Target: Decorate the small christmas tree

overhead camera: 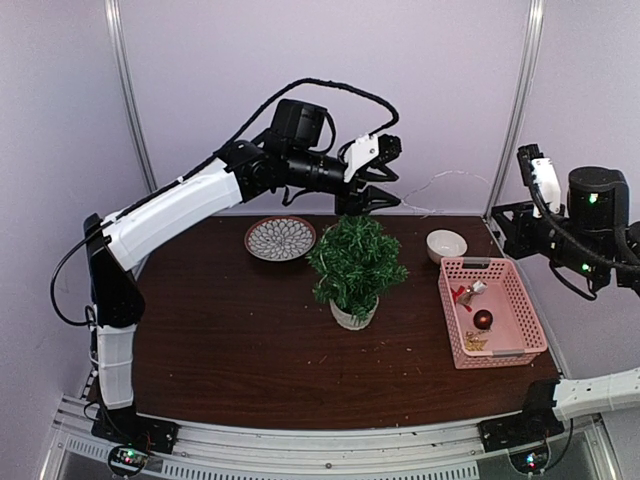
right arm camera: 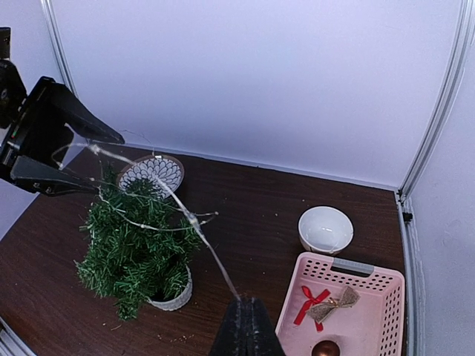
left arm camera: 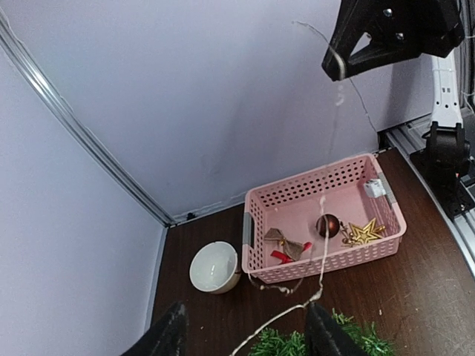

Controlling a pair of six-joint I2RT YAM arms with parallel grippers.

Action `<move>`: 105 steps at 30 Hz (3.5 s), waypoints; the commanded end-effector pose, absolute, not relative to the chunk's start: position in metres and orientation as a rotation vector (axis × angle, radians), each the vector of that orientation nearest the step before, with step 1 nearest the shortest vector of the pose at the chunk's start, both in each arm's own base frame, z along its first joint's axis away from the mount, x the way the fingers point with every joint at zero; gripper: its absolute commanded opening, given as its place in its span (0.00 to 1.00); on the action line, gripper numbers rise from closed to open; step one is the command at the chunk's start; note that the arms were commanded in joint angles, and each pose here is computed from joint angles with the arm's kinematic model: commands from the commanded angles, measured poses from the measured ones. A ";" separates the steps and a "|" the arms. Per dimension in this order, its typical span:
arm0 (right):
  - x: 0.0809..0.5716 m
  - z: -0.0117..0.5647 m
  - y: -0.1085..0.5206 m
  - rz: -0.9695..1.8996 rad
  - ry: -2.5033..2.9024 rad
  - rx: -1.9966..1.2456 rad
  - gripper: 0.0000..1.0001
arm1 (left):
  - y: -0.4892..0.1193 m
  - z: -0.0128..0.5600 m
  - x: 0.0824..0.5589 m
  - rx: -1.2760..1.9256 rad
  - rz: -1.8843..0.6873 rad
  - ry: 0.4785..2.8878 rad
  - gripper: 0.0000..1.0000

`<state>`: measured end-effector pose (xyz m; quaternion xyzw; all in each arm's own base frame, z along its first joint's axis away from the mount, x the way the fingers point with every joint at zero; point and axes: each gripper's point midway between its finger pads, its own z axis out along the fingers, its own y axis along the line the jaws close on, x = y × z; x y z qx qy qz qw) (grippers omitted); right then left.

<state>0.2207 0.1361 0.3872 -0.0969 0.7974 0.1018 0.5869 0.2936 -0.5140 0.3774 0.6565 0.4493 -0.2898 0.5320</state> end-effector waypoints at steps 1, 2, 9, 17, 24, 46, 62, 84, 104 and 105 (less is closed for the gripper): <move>0.221 0.397 0.131 0.233 1.841 -0.208 0.00 | -0.513 0.383 0.292 1.582 -0.641 1.013 0.40; 0.222 0.395 0.128 0.210 1.848 -0.195 0.00 | -0.512 0.385 0.291 1.584 -0.638 1.005 0.34; 0.235 0.395 0.096 0.110 1.832 -0.035 0.00 | -0.502 0.386 0.287 1.613 -0.583 0.994 0.00; 0.261 0.380 0.074 0.022 1.855 0.111 0.00 | -0.488 0.406 0.287 1.567 -0.532 0.994 0.00; 0.267 0.347 -0.003 -0.191 1.872 0.461 0.00 | -0.463 0.429 0.293 1.457 -0.569 1.009 0.00; 0.213 0.312 -0.095 -0.480 1.913 0.752 0.00 | -0.407 0.434 0.355 1.160 -0.602 1.168 0.00; 0.221 0.306 -0.082 -0.338 1.984 0.635 0.00 | -0.435 0.433 0.368 1.158 -0.700 1.181 0.00; 0.193 0.342 0.001 0.123 1.922 0.177 0.00 | -0.574 0.341 0.277 1.335 -0.895 1.235 0.00; 0.133 0.345 0.002 0.164 1.895 0.197 0.00 | -0.488 0.422 0.241 1.219 -0.759 1.300 0.67; 0.134 0.345 0.002 0.169 1.891 0.212 0.00 | -0.481 0.421 0.242 1.203 -0.743 1.320 0.67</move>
